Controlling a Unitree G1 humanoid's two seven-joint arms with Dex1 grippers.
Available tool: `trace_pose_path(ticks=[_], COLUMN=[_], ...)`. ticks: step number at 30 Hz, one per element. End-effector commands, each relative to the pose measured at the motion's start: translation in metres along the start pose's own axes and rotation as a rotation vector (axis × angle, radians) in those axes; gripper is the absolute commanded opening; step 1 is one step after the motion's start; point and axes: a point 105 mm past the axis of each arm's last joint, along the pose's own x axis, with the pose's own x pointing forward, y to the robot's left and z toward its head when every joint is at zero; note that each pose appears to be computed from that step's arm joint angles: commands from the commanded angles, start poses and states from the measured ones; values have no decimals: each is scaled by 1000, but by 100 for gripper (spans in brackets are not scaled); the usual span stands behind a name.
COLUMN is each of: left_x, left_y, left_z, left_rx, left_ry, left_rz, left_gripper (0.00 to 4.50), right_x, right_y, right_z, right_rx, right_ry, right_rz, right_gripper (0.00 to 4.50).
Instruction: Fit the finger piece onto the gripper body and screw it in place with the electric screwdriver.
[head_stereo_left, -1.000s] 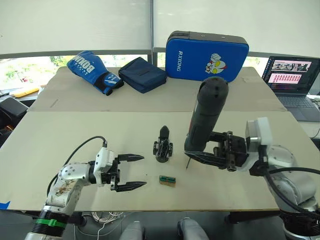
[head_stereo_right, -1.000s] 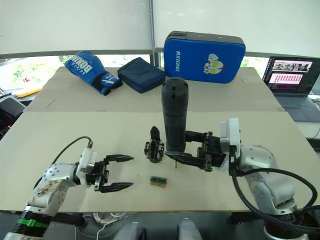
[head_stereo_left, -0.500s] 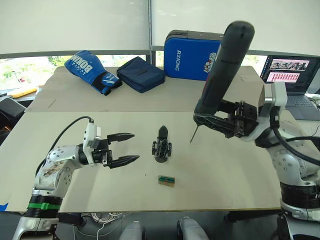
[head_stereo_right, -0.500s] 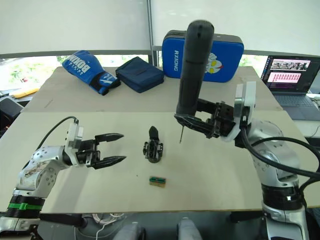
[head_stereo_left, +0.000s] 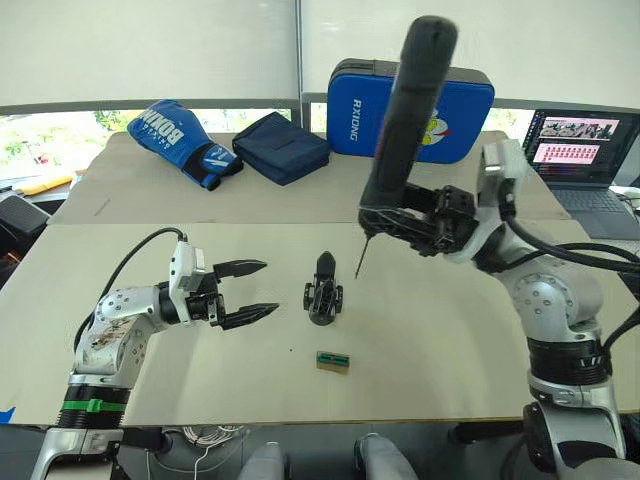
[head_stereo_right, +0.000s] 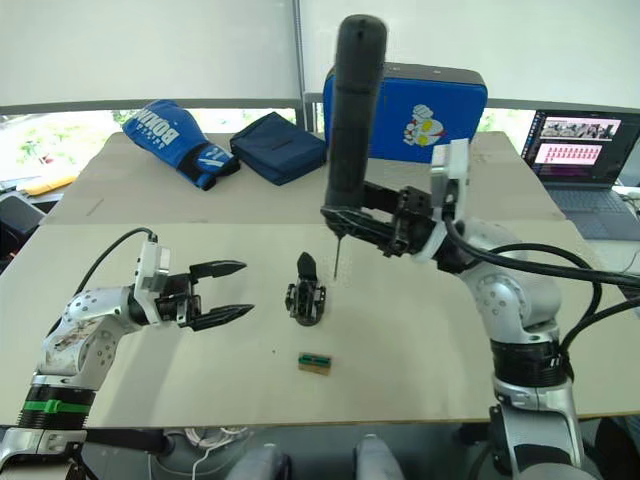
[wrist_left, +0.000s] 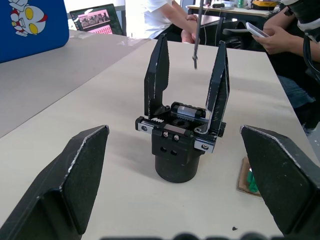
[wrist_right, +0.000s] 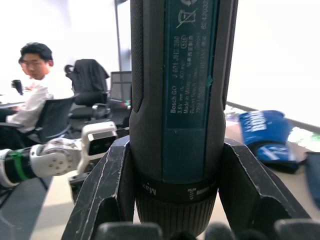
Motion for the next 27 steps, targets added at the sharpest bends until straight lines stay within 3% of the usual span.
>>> trace_pose_path(ticks=[1,16,27], left_x=[-3,-10,6], left_y=[1,-6,-14], left_z=[0,-26,-23], left_rx=[22,11,13], left_ry=[-7,13,0], left_rz=[7,-2,-55], left_gripper=[450,450,450], right_x=[15,45,49], right_y=[11,14,20], right_z=[19,8,-4], right_rx=[-78,-127,-85], right_ry=[-55,-60,-39], right_rz=[60,125,151], right_gripper=[190,190,190])
